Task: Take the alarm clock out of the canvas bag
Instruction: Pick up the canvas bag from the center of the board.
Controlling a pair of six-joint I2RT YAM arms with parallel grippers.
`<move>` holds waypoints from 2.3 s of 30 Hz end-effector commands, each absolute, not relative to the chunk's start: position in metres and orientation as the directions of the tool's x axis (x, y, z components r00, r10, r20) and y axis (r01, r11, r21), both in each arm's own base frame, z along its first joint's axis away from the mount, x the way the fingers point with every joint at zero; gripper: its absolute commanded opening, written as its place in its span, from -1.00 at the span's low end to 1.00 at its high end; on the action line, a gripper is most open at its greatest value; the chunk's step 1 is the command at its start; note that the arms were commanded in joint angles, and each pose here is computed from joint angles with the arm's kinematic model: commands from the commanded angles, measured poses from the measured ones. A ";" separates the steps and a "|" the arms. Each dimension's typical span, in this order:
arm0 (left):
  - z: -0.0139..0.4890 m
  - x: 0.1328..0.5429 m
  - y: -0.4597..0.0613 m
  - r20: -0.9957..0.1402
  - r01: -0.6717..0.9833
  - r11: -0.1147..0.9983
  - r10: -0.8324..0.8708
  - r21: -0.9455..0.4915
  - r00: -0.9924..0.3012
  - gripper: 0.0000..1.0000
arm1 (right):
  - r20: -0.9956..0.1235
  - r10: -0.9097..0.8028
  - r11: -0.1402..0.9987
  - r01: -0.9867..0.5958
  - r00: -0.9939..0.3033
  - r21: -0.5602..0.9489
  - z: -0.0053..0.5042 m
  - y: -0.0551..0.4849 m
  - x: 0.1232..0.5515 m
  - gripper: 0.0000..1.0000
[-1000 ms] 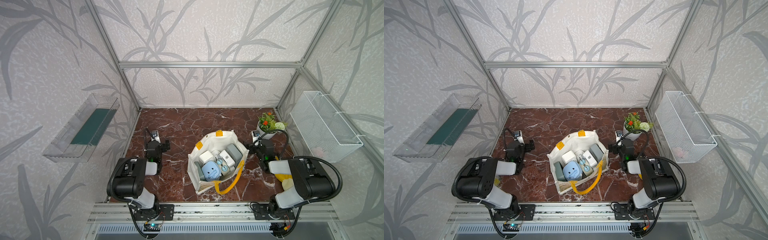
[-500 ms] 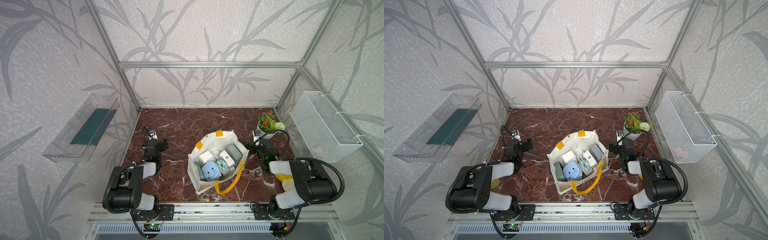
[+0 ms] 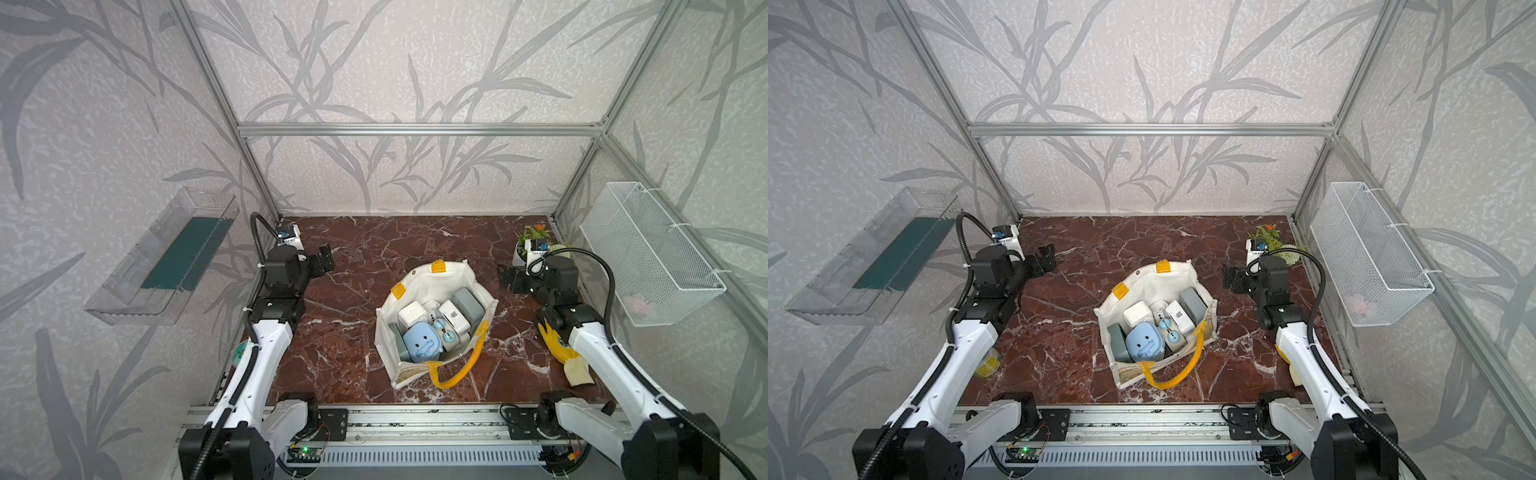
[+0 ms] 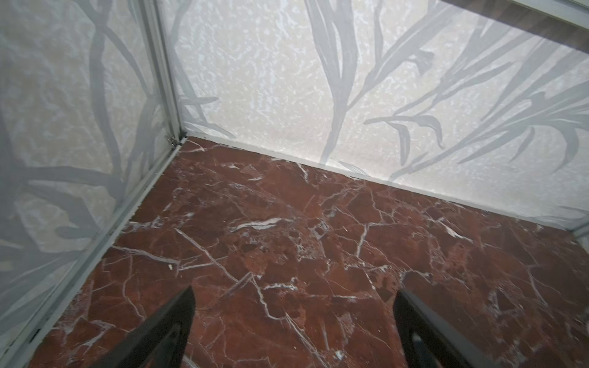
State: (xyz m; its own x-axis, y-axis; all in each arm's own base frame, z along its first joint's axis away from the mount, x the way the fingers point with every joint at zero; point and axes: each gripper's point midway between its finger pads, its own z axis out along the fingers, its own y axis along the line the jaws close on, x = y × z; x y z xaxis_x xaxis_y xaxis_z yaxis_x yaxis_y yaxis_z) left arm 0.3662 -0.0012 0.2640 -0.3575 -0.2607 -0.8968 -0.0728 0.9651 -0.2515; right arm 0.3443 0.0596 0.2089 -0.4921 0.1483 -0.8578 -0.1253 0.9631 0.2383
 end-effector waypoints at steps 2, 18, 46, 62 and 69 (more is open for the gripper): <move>0.254 0.346 -0.034 -0.819 0.028 0.946 -0.265 -0.323 -0.510 0.98 | -0.782 0.244 0.918 -0.125 -0.573 0.377 0.210 0.074 0.313 0.77; 0.268 0.305 -0.150 -0.781 0.426 0.849 0.024 -0.313 -0.624 0.87 | -0.720 0.321 0.859 -0.132 -0.615 0.495 0.215 0.094 0.292 0.71; 0.205 0.282 -0.227 -0.599 0.572 0.799 0.369 -0.187 -0.711 -0.12 | -0.740 0.317 0.866 -0.136 -0.593 0.480 0.221 0.090 0.285 0.73; 0.223 0.321 -0.205 -0.696 0.426 0.903 0.268 -0.059 -0.666 -1.00 | -0.770 0.322 0.837 -0.215 -0.550 0.503 0.252 0.099 0.283 0.73; 0.242 0.352 -0.195 -0.713 0.351 0.936 0.271 0.038 -0.647 -1.00 | -0.788 0.300 0.814 -0.286 -0.538 0.505 0.272 0.115 0.282 0.73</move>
